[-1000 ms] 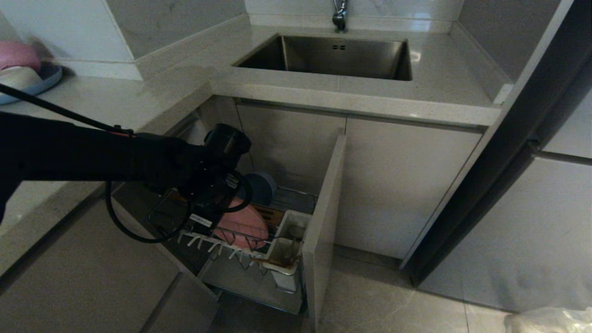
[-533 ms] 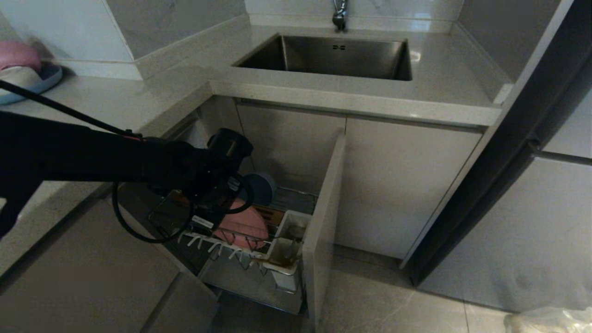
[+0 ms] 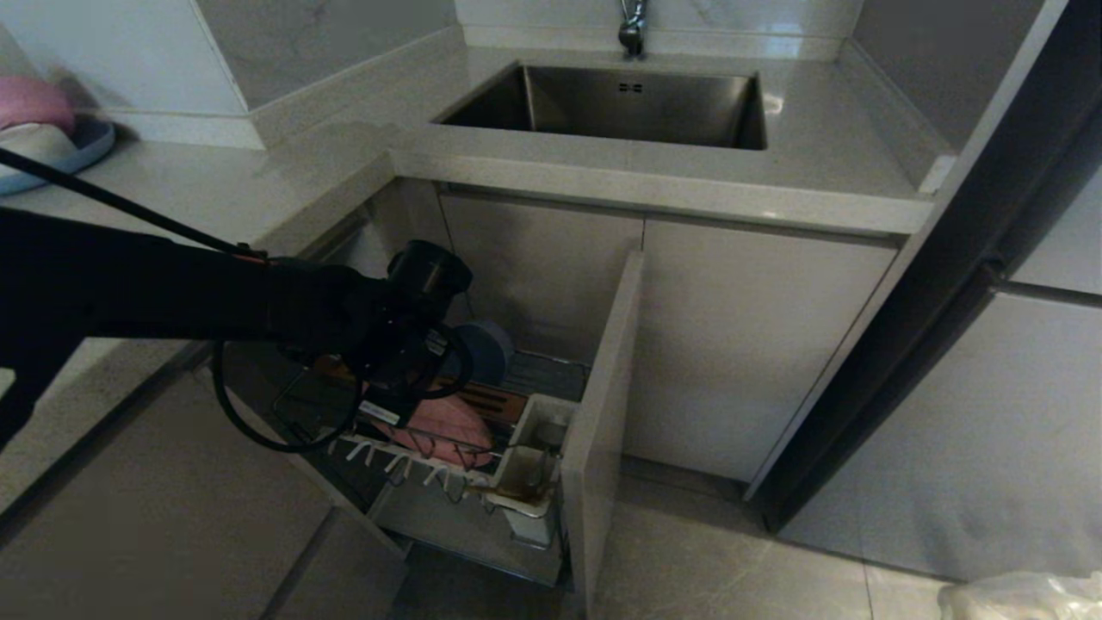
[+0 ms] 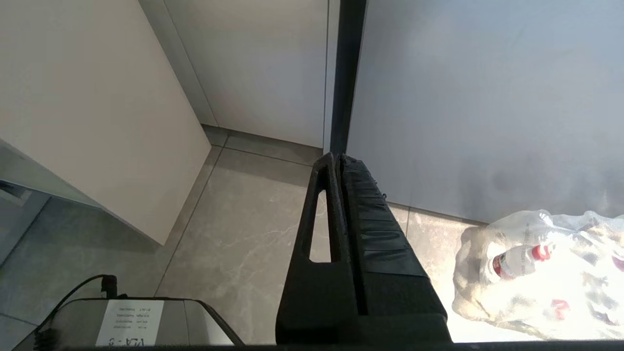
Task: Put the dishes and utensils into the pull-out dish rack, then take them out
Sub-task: Take the plate out of the cupboard
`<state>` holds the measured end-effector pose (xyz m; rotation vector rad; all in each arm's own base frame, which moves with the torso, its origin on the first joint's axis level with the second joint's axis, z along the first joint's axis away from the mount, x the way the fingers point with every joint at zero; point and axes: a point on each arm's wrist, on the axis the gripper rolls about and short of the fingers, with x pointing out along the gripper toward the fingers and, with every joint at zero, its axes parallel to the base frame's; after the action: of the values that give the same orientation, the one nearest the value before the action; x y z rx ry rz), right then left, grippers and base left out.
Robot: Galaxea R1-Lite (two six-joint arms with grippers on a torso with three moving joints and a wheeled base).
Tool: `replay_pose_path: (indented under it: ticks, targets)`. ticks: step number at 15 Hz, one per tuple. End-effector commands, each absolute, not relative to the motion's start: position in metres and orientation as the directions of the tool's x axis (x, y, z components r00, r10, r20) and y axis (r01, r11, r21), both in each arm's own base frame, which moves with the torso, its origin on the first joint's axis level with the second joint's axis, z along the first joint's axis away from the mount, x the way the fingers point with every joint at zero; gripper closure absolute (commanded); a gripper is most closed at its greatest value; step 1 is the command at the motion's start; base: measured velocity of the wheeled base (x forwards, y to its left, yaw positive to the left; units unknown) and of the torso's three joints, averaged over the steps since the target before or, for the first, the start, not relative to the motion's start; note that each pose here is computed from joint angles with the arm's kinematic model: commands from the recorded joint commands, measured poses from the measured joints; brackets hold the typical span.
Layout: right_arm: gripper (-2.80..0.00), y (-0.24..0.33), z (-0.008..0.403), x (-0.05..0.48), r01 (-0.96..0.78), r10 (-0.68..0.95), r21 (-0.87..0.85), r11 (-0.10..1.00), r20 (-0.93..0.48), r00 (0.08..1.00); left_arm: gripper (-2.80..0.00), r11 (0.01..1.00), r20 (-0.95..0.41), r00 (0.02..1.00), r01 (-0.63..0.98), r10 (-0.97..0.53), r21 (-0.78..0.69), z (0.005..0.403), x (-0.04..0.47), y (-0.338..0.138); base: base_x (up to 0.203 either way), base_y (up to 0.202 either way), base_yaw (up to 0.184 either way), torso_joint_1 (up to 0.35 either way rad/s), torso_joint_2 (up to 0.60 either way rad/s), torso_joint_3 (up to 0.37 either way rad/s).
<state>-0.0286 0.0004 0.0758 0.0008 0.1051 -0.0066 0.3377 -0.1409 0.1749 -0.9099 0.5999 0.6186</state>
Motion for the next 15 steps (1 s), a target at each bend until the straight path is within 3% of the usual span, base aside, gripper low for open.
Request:
replay_pose_path:
  ticks: [1,6,15]
  targets:
    - [0.0,0.0,0.076,-0.029,0.005,-0.005,0.0,1.0,-0.106,0.994,0.0,0.464,-0.701,0.672,-0.712,0.236,-0.527,0.177,0.335,-0.14,0.0,0.0,0.0,0.0,0.0,0.0]
    - [0.0,0.0,0.076,-0.029,0.006,-0.006,0.0,1.0,-0.106,0.994,0.0,0.465,-0.691,0.683,-0.704,0.237,-0.537,0.196,0.32,-0.135,0.0,0.0,0.0,0.0,0.0,0.0]
    - [0.0,0.0,0.076,-0.029,0.006,-0.006,0.0,1.0,-0.106,0.994,0.0,0.475,-0.551,0.82,-0.552,0.159,-0.685,0.264,0.264,-0.142,0.0,0.0,0.0,0.0,0.0,0.0]
